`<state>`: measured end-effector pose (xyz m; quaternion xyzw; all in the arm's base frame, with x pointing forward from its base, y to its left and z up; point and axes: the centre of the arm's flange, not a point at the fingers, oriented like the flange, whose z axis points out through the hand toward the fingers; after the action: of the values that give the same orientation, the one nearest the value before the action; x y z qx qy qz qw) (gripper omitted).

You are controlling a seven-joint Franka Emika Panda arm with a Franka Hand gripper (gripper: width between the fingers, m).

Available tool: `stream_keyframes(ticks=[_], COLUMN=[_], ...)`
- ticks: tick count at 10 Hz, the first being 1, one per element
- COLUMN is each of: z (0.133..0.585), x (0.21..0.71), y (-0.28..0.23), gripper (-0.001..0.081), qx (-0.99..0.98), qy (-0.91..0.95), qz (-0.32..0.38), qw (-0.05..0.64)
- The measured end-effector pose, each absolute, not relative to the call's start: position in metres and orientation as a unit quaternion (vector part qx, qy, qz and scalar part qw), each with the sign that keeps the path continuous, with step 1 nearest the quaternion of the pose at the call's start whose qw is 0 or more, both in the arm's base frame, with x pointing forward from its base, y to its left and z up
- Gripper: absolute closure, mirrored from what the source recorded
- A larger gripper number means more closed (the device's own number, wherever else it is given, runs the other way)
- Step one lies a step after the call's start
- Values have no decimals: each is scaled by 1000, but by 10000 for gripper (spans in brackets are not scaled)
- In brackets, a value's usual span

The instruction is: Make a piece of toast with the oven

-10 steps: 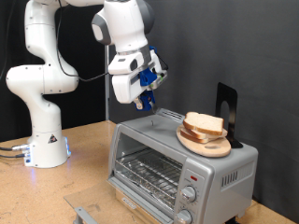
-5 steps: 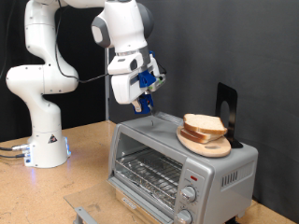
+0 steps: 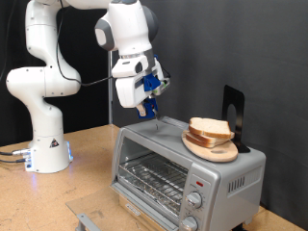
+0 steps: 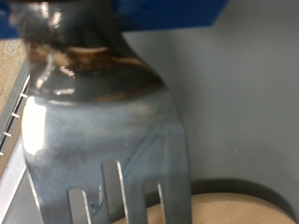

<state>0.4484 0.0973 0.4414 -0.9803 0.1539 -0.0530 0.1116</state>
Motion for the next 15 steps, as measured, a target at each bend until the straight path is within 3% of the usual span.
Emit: stream_keyframes(ticks=[15], z=[454], x=[450], y=[90], gripper=[355], qx=[-976], qy=[168], qz=[-70], qw=[116])
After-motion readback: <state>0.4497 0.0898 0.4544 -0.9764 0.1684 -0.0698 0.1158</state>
